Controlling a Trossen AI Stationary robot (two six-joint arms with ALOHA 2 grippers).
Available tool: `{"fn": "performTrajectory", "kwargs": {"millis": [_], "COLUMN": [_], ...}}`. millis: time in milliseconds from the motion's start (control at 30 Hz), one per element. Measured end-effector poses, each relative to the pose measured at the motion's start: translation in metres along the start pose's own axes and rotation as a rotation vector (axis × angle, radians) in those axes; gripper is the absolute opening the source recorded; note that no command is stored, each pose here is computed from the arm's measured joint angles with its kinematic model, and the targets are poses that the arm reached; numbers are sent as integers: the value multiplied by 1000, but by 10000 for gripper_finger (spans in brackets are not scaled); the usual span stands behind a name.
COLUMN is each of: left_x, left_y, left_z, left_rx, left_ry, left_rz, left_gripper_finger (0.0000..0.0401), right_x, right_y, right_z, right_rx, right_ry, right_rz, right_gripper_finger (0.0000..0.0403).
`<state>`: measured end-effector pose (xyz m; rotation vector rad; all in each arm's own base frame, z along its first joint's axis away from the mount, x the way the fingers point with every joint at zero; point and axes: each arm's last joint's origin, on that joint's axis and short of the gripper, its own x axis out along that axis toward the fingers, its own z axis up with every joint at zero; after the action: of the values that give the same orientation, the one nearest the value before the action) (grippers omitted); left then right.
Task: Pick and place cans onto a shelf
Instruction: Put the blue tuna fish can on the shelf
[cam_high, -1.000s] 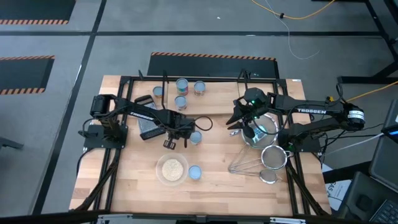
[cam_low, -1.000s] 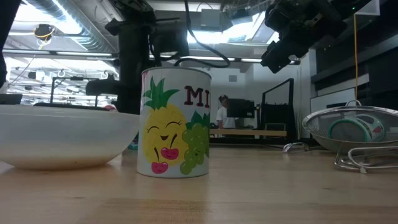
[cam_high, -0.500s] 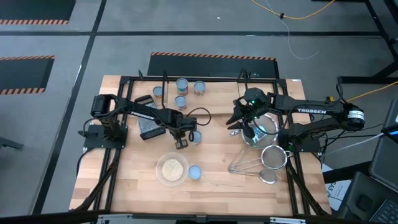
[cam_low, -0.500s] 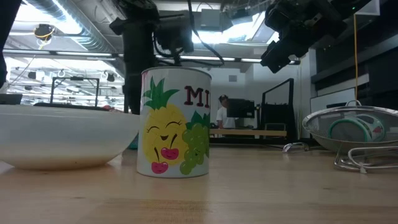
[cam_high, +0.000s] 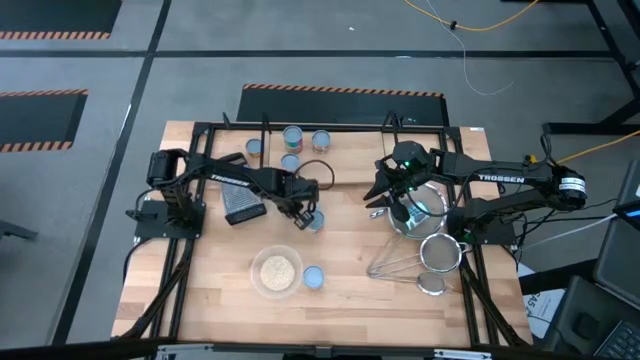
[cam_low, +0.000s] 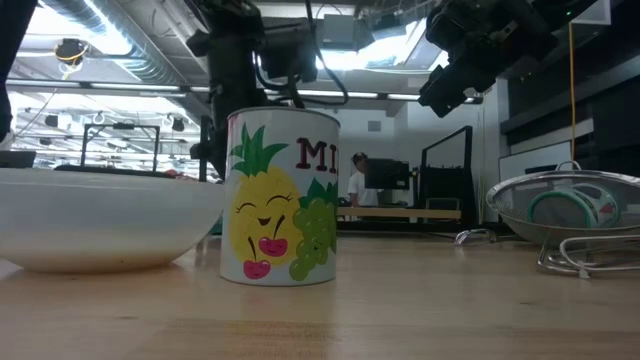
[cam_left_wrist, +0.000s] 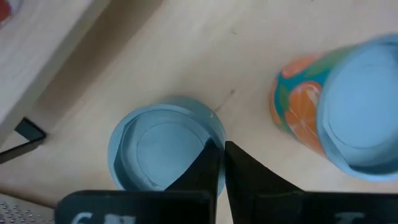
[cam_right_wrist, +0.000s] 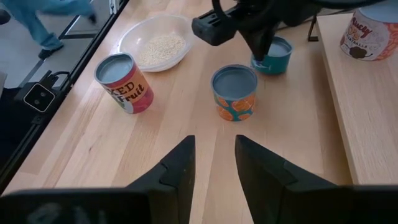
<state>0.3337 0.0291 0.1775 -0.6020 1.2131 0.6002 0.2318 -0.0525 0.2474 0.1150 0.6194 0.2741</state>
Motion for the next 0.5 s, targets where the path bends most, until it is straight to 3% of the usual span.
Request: {"fn": "performTrajectory", "kwargs": {"millis": [500], "left_x": [-1], "left_y": [2], "left_z": [2], "left_rx": [13], "left_ry": [-15], "left_rz": [7], "left_gripper_finger": [47], "right_x": [0], "right_y": [0], "right_z": [0], "right_rx": [0], "right_ry": [0], "right_rz": [0], "right_gripper_finger": [118]}}
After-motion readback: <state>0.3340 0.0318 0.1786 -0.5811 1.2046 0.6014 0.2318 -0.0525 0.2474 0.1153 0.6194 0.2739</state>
